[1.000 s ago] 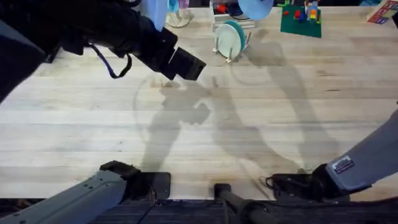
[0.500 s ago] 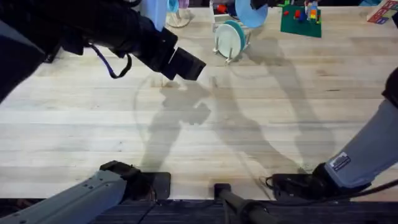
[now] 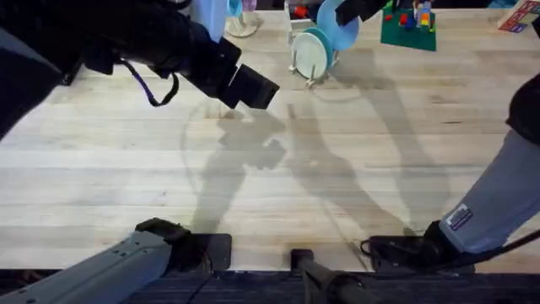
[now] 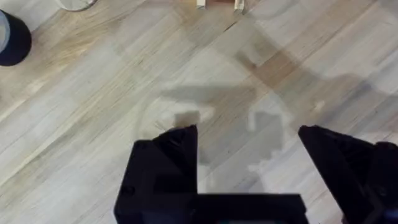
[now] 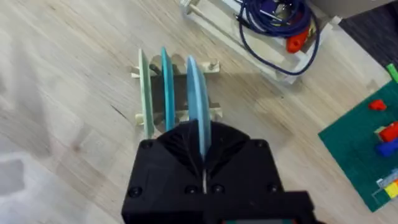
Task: Pick up the plates from the table one by one and place each into a slot on the dish rack.
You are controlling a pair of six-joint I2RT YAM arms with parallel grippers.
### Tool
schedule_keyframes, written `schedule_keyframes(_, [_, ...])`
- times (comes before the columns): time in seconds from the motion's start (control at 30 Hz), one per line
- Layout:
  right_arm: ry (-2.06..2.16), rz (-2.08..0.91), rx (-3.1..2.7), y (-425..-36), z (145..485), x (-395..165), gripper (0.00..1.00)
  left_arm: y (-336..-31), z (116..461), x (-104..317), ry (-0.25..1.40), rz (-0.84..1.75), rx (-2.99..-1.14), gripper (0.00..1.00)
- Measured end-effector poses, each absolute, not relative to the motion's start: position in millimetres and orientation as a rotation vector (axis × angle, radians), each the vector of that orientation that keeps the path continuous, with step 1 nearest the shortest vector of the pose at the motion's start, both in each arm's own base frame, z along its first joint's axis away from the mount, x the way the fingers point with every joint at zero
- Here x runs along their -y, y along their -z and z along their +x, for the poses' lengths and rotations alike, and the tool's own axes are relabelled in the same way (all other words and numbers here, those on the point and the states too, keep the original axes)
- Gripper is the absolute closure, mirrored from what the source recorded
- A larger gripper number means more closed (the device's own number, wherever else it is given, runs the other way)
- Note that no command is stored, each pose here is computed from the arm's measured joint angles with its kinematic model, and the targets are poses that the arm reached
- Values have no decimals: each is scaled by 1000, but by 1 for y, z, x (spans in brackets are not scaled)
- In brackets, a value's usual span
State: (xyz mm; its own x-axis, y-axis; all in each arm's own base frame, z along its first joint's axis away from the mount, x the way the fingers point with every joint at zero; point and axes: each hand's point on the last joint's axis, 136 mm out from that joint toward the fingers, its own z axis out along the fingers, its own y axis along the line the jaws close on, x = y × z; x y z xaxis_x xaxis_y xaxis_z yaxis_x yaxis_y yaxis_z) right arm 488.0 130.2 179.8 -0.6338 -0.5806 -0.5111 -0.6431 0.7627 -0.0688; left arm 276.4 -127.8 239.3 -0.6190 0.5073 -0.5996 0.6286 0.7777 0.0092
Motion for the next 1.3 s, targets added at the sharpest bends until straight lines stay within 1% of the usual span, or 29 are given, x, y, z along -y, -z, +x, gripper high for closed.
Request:
schedule_keyframes(0.17, [-209, -921, -2447, -174, 488, -136, 973, -239, 276, 128, 269, 843, -2374, 7])
schedule_keyframes(0.47, [-249, -946, -2495, -143, 490, -147, 973, -239, 276, 128, 268, 843, -2374, 8])
schedule_keyframes(0.97, [-249, -942, -2492, -143, 492, -148, 972, -239, 277, 127, 265, 843, -2374, 8])
schedule_keyframes(1.0, [-249, -941, -2489, -143, 492, -148, 966, -239, 277, 127, 265, 843, -2374, 8])
schedule_keyframes(1.17, [-246, -938, -2477, -144, 495, -148, 873, -239, 277, 127, 265, 842, -2374, 8])
schedule_keyframes(1.3, [-246, -938, -2477, -144, 495, -148, 769, -239, 277, 127, 266, 842, -2375, 8])
